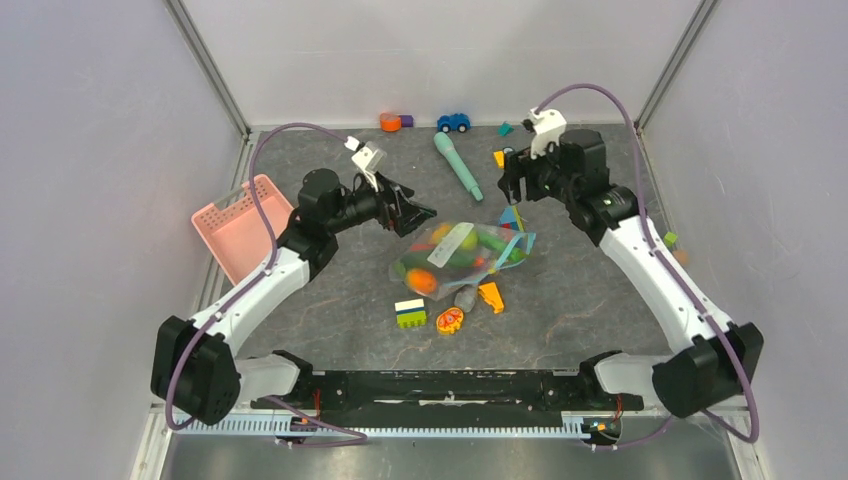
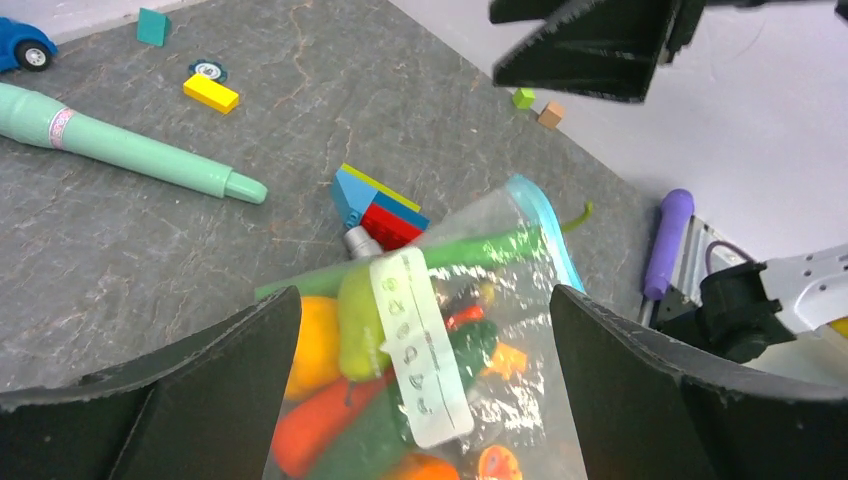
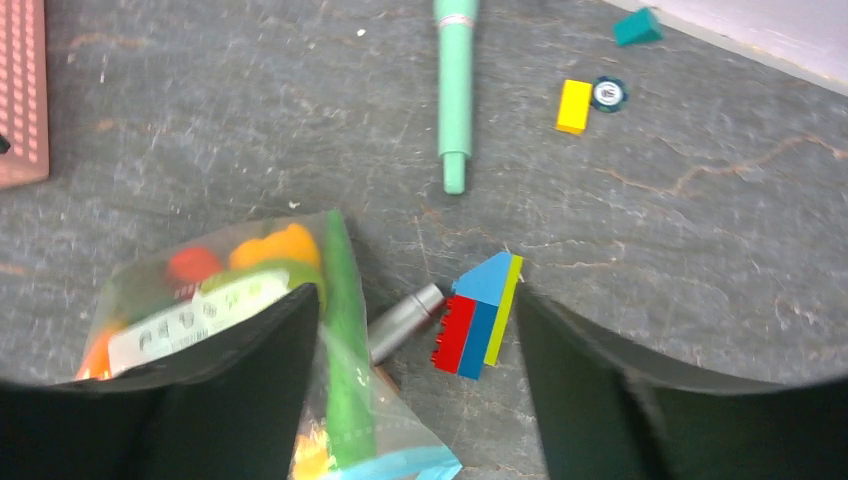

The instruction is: Place the food in the zip-top bag and seal the zipper

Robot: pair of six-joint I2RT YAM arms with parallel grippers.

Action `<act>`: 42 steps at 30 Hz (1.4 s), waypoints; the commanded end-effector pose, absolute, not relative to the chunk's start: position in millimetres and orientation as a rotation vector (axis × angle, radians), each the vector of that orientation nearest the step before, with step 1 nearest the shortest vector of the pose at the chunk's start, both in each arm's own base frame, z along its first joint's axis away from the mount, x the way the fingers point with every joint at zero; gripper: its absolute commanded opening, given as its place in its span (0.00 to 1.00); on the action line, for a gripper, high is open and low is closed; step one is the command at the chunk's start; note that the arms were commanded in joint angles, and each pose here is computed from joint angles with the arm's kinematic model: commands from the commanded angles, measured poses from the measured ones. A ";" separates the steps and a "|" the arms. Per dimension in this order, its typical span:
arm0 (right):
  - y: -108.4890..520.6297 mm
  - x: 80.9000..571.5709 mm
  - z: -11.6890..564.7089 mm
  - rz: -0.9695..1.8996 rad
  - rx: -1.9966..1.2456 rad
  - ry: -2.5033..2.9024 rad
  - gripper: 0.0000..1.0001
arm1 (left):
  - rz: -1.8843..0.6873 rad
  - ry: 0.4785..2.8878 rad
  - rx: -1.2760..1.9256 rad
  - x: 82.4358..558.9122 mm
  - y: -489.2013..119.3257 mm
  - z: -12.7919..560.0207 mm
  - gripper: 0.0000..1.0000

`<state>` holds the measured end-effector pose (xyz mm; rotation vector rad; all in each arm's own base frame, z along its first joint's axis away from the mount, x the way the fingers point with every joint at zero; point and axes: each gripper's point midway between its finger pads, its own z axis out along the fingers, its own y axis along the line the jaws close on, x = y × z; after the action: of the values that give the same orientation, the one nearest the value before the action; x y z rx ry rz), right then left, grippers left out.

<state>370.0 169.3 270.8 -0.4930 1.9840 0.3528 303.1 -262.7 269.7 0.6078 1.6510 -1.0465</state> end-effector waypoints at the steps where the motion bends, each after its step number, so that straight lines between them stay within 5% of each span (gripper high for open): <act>1: 131.6 358.7 275.4 0.305 -0.296 1.966 0.88 | -1.121 1.646 0.557 307.4 -271.0 307.6 1.00; 3: 109.5 349.8 248.9 0.297 -0.190 2.025 0.98 | -1.132 1.697 0.552 311.0 -275.4 308.5 1.00; 13: 21.0 280.3 151.7 0.186 0.176 2.176 0.98 | -0.984 1.980 0.737 298.0 -341.2 265.2 1.00; 18: -34.5 256.9 140.5 -0.095 0.457 2.107 0.98 | -0.772 2.084 0.890 280.7 -390.6 235.6 1.00; 26: -50.1 241.9 158.5 -0.145 0.516 1.913 0.98 | -0.393 2.088 1.211 248.1 -455.9 181.2 0.99; 42: -29.9 245.1 135.7 -0.053 0.397 1.983 0.98 | -0.051 2.088 1.270 270.5 -461.7 143.3 0.55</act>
<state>236.4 -34.1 127.4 0.4336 2.0149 -0.0811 256.8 -463.9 127.9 1.2807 2.1501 -0.1391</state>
